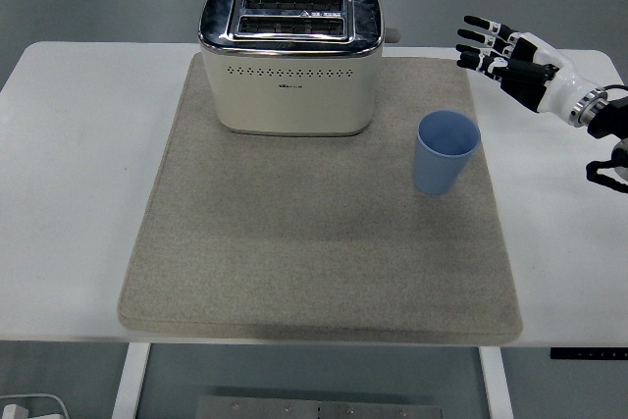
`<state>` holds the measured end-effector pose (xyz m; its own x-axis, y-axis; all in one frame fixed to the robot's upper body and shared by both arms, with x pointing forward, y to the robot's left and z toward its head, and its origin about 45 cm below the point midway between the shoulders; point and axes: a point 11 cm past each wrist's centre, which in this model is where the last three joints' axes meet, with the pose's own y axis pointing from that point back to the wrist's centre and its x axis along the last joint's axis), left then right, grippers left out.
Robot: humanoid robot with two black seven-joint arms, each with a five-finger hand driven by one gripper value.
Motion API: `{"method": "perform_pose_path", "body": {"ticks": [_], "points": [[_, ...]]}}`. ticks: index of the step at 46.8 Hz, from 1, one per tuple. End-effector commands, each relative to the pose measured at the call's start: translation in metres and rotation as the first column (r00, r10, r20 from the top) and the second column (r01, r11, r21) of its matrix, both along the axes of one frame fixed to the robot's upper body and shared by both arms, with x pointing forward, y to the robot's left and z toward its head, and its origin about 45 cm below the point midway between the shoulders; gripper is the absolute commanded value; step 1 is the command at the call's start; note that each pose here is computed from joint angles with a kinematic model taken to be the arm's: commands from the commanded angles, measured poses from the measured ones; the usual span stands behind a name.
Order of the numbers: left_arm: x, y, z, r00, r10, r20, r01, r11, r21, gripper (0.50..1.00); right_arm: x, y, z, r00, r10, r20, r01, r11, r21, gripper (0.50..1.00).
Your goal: Put the water cup in front of the bread machine
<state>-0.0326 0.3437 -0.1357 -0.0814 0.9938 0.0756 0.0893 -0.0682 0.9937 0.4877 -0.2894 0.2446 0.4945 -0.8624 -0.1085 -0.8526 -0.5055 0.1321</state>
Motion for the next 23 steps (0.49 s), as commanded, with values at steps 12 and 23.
{"method": "perform_pose_path", "body": {"ticks": [12, 23], "points": [[0.000, 0.000, 0.000, 1.000, 0.000, 0.001, 0.000, 1.000, 0.000, 1.000, -0.018, -0.027, -0.019, 0.999, 0.001, -0.037, -0.004, 0.998, -0.060, 0.913], [0.000, 0.000, 0.000, 1.000, 0.000, 0.001, 0.000, 1.000, 0.000, 1.000, -0.022, -0.039, -0.017, 0.999, -0.004, -0.037, 0.001, 0.997, -0.079, 0.913]]}}
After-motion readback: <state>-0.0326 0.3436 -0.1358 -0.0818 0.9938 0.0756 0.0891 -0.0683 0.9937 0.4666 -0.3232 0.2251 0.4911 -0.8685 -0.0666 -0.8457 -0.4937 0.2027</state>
